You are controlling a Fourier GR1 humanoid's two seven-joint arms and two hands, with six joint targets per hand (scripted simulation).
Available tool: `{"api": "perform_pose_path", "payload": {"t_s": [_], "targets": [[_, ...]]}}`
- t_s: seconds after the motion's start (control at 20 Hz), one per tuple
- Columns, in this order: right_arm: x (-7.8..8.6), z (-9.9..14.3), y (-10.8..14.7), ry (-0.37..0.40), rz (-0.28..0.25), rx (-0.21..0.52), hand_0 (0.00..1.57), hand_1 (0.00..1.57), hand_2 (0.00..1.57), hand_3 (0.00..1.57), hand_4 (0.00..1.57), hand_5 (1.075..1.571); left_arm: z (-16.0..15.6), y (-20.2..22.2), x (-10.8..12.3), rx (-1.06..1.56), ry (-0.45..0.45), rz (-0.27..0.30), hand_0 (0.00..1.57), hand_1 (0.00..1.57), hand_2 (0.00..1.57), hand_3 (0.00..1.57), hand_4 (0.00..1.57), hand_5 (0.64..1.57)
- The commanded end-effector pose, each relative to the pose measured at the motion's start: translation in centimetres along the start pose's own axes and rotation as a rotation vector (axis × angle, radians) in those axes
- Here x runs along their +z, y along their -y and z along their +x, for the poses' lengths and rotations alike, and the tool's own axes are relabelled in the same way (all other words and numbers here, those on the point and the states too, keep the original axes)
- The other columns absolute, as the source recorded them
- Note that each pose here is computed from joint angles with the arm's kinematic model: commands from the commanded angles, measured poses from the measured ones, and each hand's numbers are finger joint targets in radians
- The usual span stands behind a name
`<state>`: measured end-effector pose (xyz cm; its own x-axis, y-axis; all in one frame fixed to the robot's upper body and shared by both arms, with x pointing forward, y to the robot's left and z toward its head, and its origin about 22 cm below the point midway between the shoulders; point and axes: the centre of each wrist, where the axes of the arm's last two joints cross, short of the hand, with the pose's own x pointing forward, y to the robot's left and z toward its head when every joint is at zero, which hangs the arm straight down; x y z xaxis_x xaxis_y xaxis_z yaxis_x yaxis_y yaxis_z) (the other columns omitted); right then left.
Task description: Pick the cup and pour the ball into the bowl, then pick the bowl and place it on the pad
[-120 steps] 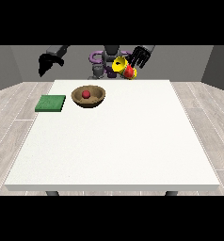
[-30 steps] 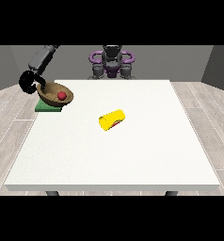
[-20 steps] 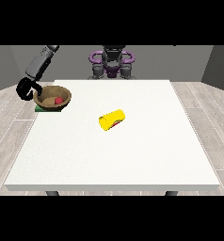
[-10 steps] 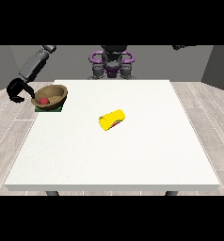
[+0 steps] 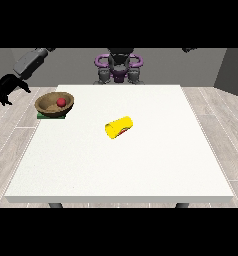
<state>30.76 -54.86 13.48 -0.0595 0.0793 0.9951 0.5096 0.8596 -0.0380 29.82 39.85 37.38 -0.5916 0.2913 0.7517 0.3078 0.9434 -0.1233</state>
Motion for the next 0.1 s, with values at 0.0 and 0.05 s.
{"api": "perform_pose_path", "payload": {"t_s": [0.0,0.05], "targets": [[-1.1,3.68,-0.2,0.001,0.085,-0.01,0.45,0.45,0.27,0.38,0.19,1.361,-3.56,-1.26,0.56,0.02,-0.1,0.031,0.0,0.0,0.0,0.0,0.0,1.566],[-1.07,3.65,-0.21,-0.02,0.113,-0.006,0.38,0.38,0.12,0.41,0.31,1.374,-3.94,-2.02,1.04,0.003,-0.113,0.061,0.0,0.0,0.0,0.0,0.0,1.566]]}}
